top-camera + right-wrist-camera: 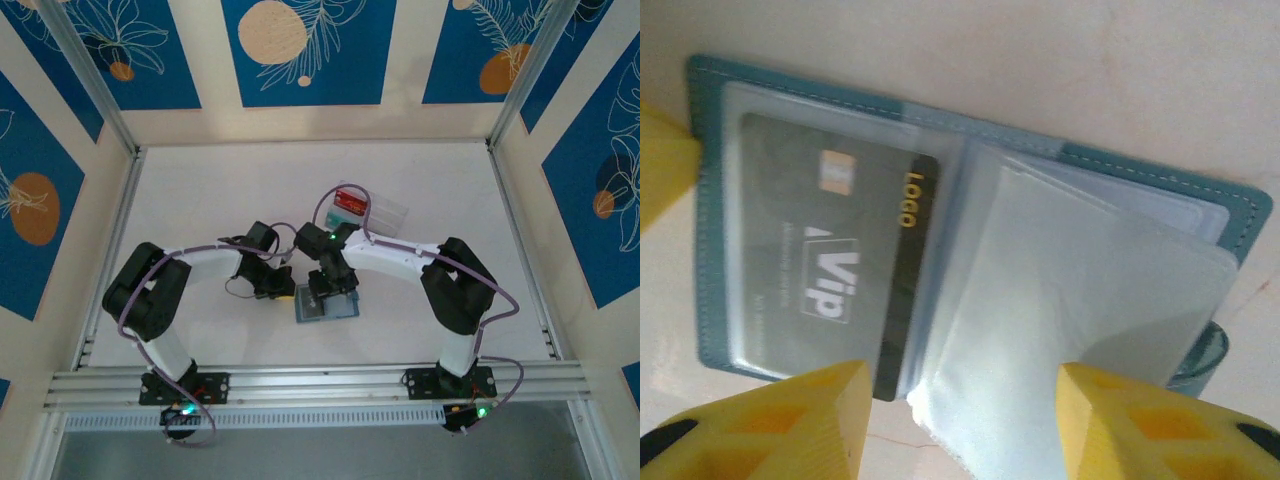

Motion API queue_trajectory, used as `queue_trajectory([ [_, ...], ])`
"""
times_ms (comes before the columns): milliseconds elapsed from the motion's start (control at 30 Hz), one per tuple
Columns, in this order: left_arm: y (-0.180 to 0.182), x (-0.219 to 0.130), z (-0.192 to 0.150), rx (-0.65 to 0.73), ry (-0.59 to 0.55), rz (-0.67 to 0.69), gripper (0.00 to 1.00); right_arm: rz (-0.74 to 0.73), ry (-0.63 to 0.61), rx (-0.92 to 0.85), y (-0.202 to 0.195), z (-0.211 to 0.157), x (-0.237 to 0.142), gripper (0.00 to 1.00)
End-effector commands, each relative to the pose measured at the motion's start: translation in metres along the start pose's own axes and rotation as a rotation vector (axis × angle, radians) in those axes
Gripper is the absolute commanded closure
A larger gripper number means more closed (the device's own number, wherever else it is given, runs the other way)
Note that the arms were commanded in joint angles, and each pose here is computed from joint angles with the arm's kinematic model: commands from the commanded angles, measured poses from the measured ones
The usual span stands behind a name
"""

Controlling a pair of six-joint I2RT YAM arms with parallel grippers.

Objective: Put the credit cards into the card holder
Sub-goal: Flip over the card slot in the card holder.

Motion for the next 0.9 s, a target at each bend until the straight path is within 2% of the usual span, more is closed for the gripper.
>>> queue_trajectory([
  [0,0.008,0.007,-0.005,-0.029,0.024,0.015,0.95,-0.023,-0.007,0.030,-0.010,-0.002,-0.003,0.47],
  [367,0.009,0.008,-0.006,-0.031,0.027,0.013,0.95,0.033,0.007,0.053,-0.017,-0.007,-0.007,0.45],
  [567,0.008,0.006,-0.006,-0.030,0.025,0.014,0.95,0.117,0.001,0.033,-0.002,0.000,-0.012,0.56],
  [733,0.007,0.005,-0.006,-0.029,0.021,0.010,0.95,0.219,0.024,0.034,0.009,0.002,-0.014,0.73],
  [867,0.004,0.004,-0.003,-0.036,0.013,-0.017,0.95,0.346,0.047,0.024,0.022,0.001,-0.017,0.68],
])
Point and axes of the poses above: each hand's point on the last joint's axis, 136 mm out from that joint toward the fingers, its own x axis out along the fingers, its own y axis along the line the jaws close on, z = x × y, the point moved 6 cm from there along -x, back along the fingers, and after that the axes turned 14 degrees about x, right-handed, at the moved point
